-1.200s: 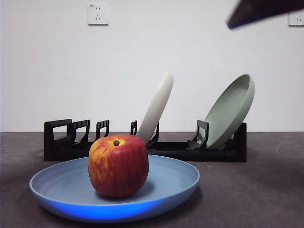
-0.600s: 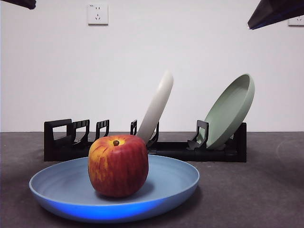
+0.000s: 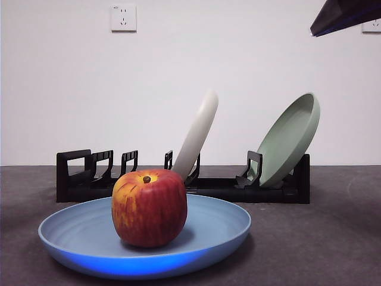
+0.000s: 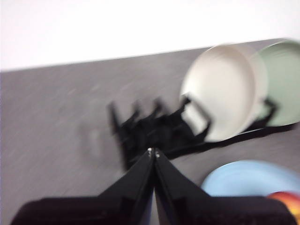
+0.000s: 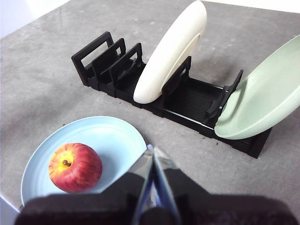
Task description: Take the blue plate from the plate rack,put the plate on the table,take the apple from the table,put the apple in the plate
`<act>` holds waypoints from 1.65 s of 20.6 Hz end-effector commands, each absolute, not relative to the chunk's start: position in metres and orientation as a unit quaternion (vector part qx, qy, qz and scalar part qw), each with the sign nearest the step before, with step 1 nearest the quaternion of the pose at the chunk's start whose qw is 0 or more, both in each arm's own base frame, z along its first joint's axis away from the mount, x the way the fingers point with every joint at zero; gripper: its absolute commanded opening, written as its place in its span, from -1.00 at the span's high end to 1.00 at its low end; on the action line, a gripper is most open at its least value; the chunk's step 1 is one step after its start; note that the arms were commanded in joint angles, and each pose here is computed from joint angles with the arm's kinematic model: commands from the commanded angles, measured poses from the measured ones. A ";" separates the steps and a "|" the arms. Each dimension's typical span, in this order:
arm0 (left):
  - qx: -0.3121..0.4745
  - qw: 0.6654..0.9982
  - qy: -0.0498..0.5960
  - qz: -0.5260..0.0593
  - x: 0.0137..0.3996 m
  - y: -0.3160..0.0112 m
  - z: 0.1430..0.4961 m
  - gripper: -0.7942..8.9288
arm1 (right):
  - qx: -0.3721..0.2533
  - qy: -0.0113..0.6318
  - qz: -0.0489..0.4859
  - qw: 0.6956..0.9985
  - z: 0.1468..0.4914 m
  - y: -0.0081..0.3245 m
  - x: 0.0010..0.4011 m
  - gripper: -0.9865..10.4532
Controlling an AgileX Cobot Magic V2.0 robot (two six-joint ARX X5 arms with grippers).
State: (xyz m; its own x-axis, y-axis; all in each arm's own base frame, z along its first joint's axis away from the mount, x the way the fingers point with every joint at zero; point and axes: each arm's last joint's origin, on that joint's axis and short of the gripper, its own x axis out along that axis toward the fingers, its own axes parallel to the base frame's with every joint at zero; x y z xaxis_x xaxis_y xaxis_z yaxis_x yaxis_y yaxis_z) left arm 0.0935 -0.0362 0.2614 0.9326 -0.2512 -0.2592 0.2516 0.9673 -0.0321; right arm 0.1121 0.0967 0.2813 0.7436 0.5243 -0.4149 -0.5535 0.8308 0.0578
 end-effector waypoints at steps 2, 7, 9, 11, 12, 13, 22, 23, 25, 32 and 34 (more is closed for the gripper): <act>-0.026 0.990 0.121 -0.062 0.095 -0.018 0.215 0.84 | -0.030 0.212 0.286 0.934 0.281 0.097 0.112 0.83; -0.050 0.994 0.096 0.012 0.096 -0.003 0.163 0.84 | -0.030 0.212 0.286 0.934 0.281 0.097 0.112 0.83; -0.051 0.994 0.095 0.023 0.095 -0.001 0.151 0.84 | -0.030 0.212 0.286 0.934 0.281 0.097 0.112 0.83; -0.049 0.994 0.094 0.026 0.095 -0.001 0.148 0.84 | -0.030 0.212 0.287 0.934 0.281 0.097 0.112 0.83; -0.048 0.994 0.095 0.027 0.095 0.000 0.147 0.84 | -0.030 0.213 0.286 0.934 0.281 0.097 0.112 0.83; -0.048 0.994 0.096 0.027 0.095 0.000 0.147 0.84 | -0.030 0.213 0.286 0.934 0.280 0.097 0.112 0.83; -0.050 0.994 0.093 0.025 0.096 0.001 0.148 0.84 | -0.030 0.213 0.286 0.934 0.280 0.097 0.112 0.83; -0.050 0.994 0.093 0.024 0.096 0.001 0.148 0.84 | -0.030 0.213 0.286 0.934 0.280 0.097 0.112 0.83; -0.050 0.994 0.093 0.025 0.096 0.001 0.148 0.84 | -0.030 0.213 0.286 0.934 0.280 0.097 0.112 0.83; -0.050 0.994 0.093 0.024 0.096 0.001 0.148 0.84 | -0.037 0.211 0.287 0.934 0.281 0.096 0.111 0.83; -0.050 0.994 0.093 0.024 0.096 0.001 0.148 0.84 | -0.081 0.179 0.263 0.945 0.285 0.086 0.107 0.83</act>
